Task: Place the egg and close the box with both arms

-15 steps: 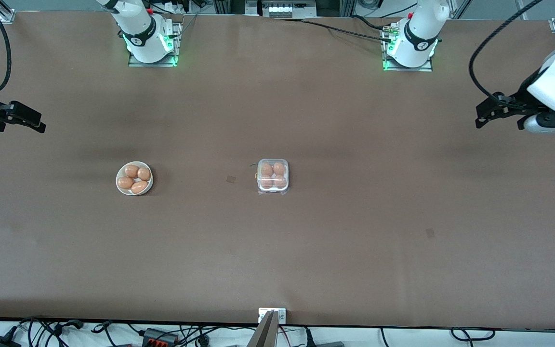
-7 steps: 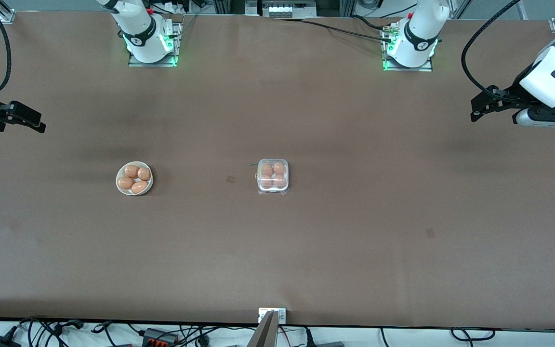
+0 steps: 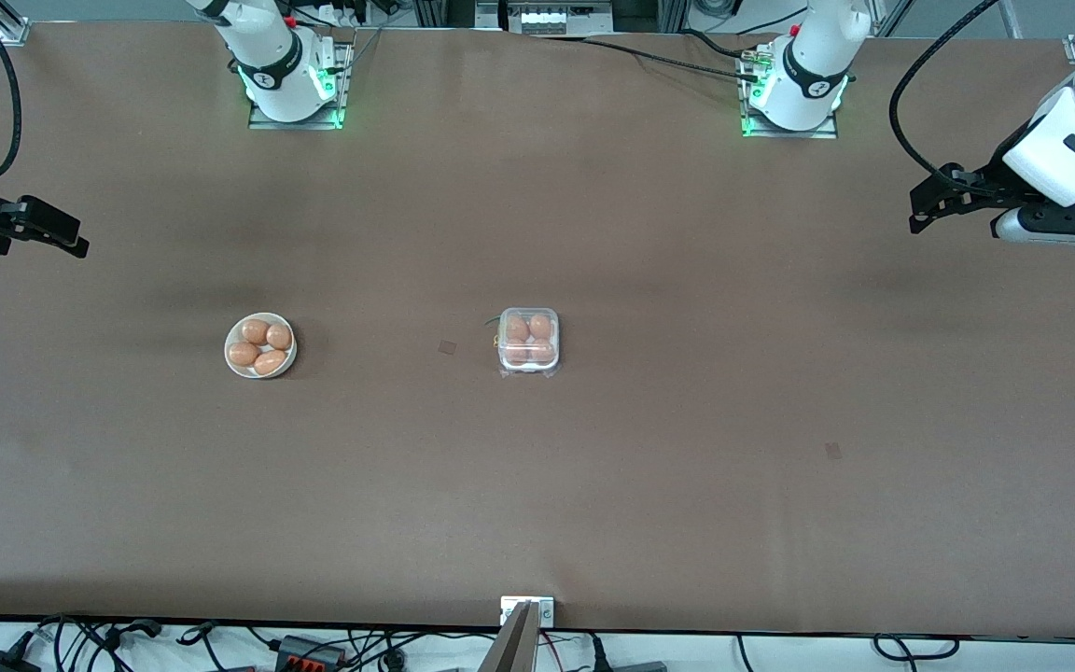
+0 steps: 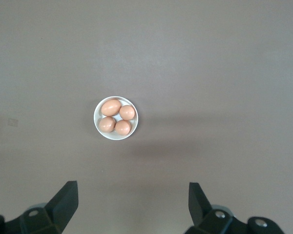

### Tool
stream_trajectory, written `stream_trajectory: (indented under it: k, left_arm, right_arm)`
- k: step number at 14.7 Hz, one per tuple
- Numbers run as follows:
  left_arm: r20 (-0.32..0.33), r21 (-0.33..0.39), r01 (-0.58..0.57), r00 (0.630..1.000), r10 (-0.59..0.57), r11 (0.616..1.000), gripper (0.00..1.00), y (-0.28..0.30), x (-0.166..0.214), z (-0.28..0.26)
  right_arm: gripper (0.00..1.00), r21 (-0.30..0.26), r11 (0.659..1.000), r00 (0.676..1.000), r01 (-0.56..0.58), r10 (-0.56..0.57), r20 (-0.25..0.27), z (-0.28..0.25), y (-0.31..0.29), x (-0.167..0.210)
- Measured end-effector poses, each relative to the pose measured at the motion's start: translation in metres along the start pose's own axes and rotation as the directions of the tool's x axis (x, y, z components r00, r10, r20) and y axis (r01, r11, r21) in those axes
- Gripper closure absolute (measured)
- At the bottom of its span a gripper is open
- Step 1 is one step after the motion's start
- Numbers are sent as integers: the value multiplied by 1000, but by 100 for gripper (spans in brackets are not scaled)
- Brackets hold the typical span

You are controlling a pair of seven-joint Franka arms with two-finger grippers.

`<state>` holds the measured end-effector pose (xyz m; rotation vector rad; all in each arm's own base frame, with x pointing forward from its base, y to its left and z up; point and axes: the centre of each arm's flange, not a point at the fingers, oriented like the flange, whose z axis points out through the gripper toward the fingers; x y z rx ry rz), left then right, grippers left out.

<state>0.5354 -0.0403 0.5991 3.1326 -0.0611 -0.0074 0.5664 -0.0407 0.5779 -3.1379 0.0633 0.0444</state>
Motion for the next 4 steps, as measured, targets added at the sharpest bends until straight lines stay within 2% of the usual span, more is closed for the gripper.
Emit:
stream_trajectory:
  k: [4]
  left_arm:
    - [-4, 0, -1, 1000, 1, 1000, 0, 0, 2, -2]
  right_arm:
    - [0, 0, 1000, 1000, -2, 2, 15, 1, 0, -2]
